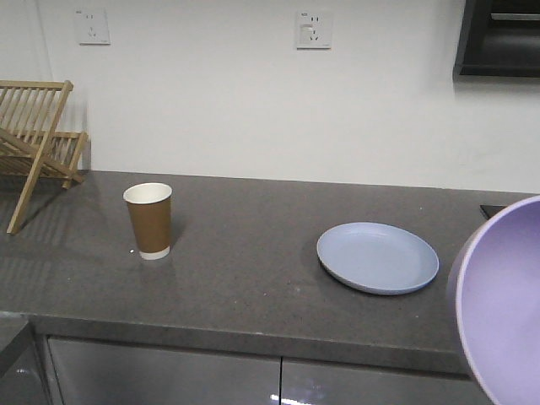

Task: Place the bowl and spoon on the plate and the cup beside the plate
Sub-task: 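Drive the base to the counter with the blue plate and cup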

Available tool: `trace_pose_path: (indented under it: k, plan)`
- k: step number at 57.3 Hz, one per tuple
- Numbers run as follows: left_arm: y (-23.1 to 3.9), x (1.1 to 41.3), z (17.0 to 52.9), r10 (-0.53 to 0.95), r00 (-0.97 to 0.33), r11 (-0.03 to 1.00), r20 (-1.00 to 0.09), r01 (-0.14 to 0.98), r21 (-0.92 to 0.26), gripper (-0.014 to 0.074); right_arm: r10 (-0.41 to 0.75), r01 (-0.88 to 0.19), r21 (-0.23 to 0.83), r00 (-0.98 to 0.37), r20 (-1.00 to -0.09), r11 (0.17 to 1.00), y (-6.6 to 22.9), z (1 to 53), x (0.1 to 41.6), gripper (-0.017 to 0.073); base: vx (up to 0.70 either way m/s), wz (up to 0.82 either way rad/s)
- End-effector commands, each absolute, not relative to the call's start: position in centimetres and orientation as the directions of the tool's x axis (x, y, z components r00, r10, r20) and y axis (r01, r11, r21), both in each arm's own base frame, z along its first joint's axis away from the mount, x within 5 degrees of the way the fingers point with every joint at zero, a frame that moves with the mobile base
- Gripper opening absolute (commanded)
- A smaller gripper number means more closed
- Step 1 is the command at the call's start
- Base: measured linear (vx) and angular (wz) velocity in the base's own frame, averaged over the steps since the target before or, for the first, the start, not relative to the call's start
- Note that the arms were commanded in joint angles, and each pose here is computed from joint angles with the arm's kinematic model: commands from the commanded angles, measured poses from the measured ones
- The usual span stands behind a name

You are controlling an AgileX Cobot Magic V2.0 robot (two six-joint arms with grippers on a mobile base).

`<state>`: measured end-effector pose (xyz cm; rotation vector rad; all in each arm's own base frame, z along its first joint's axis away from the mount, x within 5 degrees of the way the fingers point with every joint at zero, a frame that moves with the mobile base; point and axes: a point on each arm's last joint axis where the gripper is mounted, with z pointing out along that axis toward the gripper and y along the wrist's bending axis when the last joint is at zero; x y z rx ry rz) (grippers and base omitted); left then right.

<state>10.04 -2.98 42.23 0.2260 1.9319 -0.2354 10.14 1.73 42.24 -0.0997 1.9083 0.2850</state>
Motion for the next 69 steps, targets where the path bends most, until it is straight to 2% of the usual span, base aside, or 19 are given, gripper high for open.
trace_pose_path:
  k: [1,38,69]
  plan:
    - [-3.07,10.06,43.62,0.01,-0.267,0.958,-0.964,0.278,-0.067,0.0,0.098,-0.199,0.152,-0.258,-0.961,0.968,1.67,43.72,10.13,-0.0009,0.38,-0.06]
    - [-3.07,10.06,43.62,0.01,-0.267,0.958,-0.964,0.278,-0.067,0.0,0.098,-0.199,0.152,-0.258,-0.961,0.968,1.67,43.72,10.13,-0.0009,0.36,-0.07]
    - [-3.08,10.1,43.61,0.011,-0.268,0.958,-0.963,0.278,-0.067,0.0,0.098,-0.199,0.152,-0.258,-0.961,0.968,1.67,43.72,10.13,-0.0009,0.13,-0.08]
